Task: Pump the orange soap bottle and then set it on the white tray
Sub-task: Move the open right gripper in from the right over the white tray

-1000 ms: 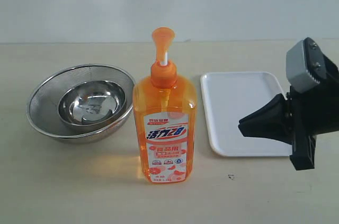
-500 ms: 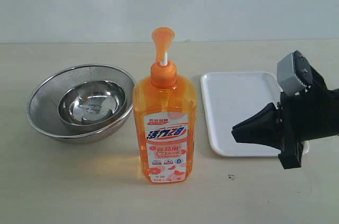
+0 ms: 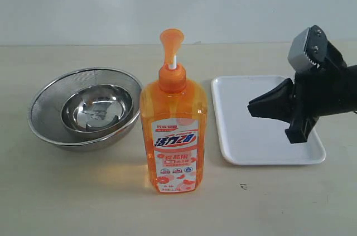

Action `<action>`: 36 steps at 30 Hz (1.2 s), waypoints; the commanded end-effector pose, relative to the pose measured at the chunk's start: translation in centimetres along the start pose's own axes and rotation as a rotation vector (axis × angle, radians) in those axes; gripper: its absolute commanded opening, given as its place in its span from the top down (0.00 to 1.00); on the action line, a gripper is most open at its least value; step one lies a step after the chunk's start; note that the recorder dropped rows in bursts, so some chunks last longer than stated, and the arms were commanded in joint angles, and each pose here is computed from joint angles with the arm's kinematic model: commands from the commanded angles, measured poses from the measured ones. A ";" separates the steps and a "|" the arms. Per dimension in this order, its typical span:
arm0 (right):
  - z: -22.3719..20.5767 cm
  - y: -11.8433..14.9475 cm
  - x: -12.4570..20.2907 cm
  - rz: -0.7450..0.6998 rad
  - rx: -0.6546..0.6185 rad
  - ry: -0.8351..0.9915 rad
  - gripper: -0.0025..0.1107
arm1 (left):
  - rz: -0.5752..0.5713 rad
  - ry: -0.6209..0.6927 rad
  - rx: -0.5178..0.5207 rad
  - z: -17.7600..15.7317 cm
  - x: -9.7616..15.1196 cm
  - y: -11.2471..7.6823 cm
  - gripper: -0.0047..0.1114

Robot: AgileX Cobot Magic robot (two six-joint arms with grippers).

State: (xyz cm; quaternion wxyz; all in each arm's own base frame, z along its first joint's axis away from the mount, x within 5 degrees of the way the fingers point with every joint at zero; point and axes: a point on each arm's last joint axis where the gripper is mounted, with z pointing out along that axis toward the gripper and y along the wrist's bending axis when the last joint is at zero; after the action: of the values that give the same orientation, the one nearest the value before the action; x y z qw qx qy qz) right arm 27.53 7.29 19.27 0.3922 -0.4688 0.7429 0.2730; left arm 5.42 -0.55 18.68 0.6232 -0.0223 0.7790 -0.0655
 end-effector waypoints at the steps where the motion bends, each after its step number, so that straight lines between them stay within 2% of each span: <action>1: 0.4 -0.3 0.1 -0.023 -0.045 0.004 0.98 | 0.009 -0.007 -0.004 0.0 0.0 0.0 0.92; 5: 1.4 0.2 0.7 0.030 -0.181 -0.045 0.98 | 0.009 -0.007 -0.004 0.0 0.0 0.0 0.92; 11: 1.2 1.0 0.3 0.040 -0.277 -0.103 0.98 | 0.009 -0.007 -0.004 0.0 0.0 0.0 0.92; 13: 1.2 1.0 0.3 0.068 -0.279 -0.100 0.94 | 0.009 -0.007 -0.004 0.0 0.0 0.0 0.92; 15: 1.2 1.0 0.3 0.082 -0.279 -0.097 0.82 | 0.009 -0.007 -0.004 0.0 0.0 0.0 0.92; 17: 1.2 0.9 0.3 0.092 -0.273 -0.095 0.66 | 0.009 -0.007 -0.004 0.0 0.0 0.0 0.92; 19: 1.2 0.8 0.2 0.115 -0.261 -0.100 0.41 | 0.009 -0.007 -0.004 0.0 0.0 0.0 0.92; 21: 1.3 0.7 0.1 0.147 -0.253 -0.112 0.22 | 0.009 -0.007 -0.004 0.0 0.0 0.0 0.92; 23: 1.3 0.7 0.0 0.177 -0.252 -0.114 0.12 | 0.009 -0.007 -0.004 0.0 0.0 0.0 0.92; 25: 1.3 0.7 0.0 0.189 -0.252 -0.113 0.09 | 0.009 -0.007 -0.004 0.0 0.0 0.0 0.92; 36: 1.2 0.6 -0.2 0.195 -0.252 -0.131 0.10 | 0.009 -0.007 -0.004 0.0 0.0 0.0 0.92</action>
State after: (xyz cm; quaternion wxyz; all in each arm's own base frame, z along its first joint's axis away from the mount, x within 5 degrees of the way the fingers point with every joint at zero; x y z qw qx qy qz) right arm 27.28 8.50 18.46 0.3428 -0.4266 0.7208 0.4252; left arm 5.42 -0.55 18.68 0.6232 -0.0223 0.7790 -0.0655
